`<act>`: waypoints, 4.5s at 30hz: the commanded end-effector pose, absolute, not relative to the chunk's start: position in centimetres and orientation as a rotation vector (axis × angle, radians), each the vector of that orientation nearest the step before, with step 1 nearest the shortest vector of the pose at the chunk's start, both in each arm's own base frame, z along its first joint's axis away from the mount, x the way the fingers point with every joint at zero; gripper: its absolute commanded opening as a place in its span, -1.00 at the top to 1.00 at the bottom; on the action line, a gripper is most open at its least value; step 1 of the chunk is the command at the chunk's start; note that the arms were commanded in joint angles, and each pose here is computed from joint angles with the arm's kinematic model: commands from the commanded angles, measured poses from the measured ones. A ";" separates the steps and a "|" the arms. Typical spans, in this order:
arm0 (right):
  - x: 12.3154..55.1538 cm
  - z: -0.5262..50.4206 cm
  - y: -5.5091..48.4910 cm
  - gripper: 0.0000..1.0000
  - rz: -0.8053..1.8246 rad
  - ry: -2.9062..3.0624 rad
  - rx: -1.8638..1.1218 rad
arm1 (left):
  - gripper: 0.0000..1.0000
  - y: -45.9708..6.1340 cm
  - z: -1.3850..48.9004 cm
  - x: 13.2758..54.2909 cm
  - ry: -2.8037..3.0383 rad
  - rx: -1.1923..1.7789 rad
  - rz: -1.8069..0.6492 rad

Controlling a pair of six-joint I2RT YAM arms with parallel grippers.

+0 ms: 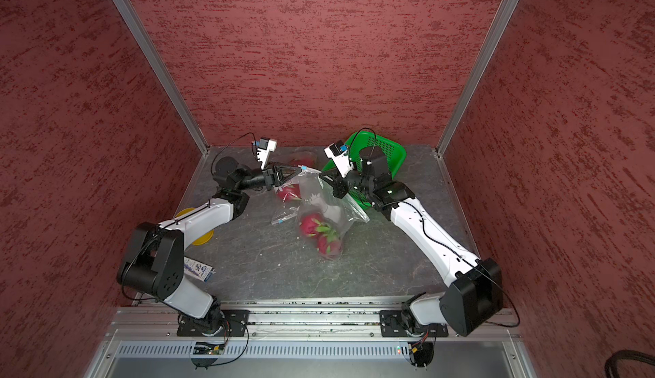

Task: Open the zip-top bag and take out the dragon fruit
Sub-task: Pick up the zipper food storage bag at the center of the board, then unzip the zipper on the zipper food storage bag.

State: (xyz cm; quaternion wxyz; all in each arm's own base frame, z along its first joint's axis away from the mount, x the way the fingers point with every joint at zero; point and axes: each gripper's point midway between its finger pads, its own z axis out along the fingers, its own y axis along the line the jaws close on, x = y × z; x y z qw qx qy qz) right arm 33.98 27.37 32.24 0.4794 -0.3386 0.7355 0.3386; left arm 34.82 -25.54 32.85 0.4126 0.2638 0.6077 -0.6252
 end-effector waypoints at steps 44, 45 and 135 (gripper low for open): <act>33.8 34.8 32.3 0.91 1.058 1.657 -0.934 | 1.00 -26.0 35.5 33.4 1.503 0.722 -1.442; 33.8 34.9 32.2 0.93 1.052 1.657 -0.931 | 1.00 -25.9 35.5 33.5 1.503 0.718 -1.439; 33.1 36.4 27.3 -0.04 0.896 1.632 -0.806 | 1.00 -23.1 39.1 34.0 1.347 0.798 -1.189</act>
